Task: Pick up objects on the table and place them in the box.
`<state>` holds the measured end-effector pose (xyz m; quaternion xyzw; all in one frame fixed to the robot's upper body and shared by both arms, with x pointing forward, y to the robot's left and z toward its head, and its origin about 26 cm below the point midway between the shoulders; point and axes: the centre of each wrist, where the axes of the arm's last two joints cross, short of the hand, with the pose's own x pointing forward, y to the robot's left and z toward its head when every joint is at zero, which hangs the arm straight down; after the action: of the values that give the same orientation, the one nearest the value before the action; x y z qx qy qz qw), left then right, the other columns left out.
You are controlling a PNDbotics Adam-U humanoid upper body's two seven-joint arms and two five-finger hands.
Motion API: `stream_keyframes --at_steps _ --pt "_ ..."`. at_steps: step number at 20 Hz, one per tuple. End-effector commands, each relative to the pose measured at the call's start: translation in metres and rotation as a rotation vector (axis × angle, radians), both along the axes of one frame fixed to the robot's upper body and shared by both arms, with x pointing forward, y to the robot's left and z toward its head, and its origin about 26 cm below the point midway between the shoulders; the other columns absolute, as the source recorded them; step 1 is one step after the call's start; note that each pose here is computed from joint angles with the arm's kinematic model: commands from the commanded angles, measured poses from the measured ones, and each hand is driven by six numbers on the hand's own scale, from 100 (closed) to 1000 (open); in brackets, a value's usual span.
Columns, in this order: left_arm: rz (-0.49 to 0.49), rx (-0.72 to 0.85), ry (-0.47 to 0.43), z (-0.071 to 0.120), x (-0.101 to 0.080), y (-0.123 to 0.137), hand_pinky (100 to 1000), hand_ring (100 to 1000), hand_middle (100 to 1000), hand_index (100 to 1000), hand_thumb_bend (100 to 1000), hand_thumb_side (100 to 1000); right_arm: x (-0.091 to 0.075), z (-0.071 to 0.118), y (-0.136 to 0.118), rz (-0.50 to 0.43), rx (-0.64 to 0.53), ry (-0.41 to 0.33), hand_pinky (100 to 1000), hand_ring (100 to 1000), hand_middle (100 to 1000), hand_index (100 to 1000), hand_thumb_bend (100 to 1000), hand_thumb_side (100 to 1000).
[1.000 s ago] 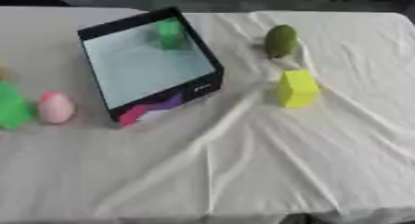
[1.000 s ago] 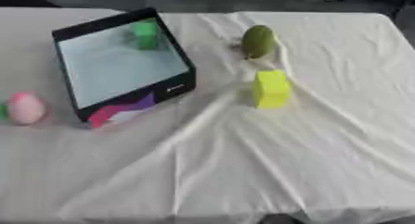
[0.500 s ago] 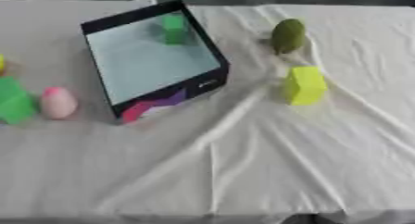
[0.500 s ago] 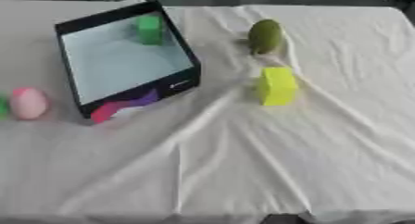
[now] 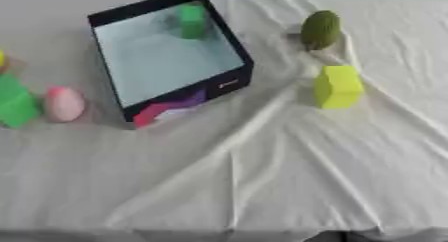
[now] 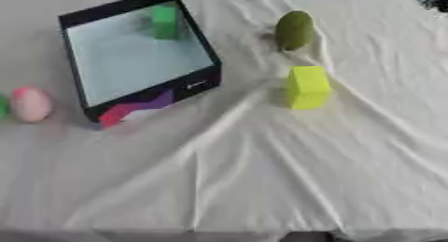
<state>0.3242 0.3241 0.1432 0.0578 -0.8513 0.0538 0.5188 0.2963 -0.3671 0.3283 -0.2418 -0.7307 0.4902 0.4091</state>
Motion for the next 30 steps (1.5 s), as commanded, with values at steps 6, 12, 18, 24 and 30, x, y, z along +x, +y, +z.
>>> stream_keyframes --at_steps 6,12,18,24,30 --pt "-0.008 0.033 -0.028 0.012 0.000 0.001 782 832 763 758 100 783 -0.005 0.006 0.022 0.038 -0.303 0.066 984 916 872 1000 139 194" --pt "-0.024 0.040 -0.021 0.011 0.001 -0.001 782 833 763 758 100 783 0.002 -0.006 0.035 0.050 -0.432 0.139 980 920 874 1000 240 240" --pt "-0.033 0.044 -0.017 0.011 0.001 -0.002 783 834 763 758 100 783 0.011 -0.021 0.042 0.044 -0.486 0.196 977 921 876 1000 293 259" --pt "-0.039 0.048 -0.010 0.009 0.001 -0.003 783 834 762 757 100 784 0.016 -0.033 0.052 0.001 -0.513 0.175 997 938 888 1000 373 311" --pt "-0.043 0.050 -0.005 0.009 0.002 -0.003 783 834 762 757 100 783 0.017 -0.046 0.062 -0.004 -0.544 0.191 982 918 880 1000 361 313"
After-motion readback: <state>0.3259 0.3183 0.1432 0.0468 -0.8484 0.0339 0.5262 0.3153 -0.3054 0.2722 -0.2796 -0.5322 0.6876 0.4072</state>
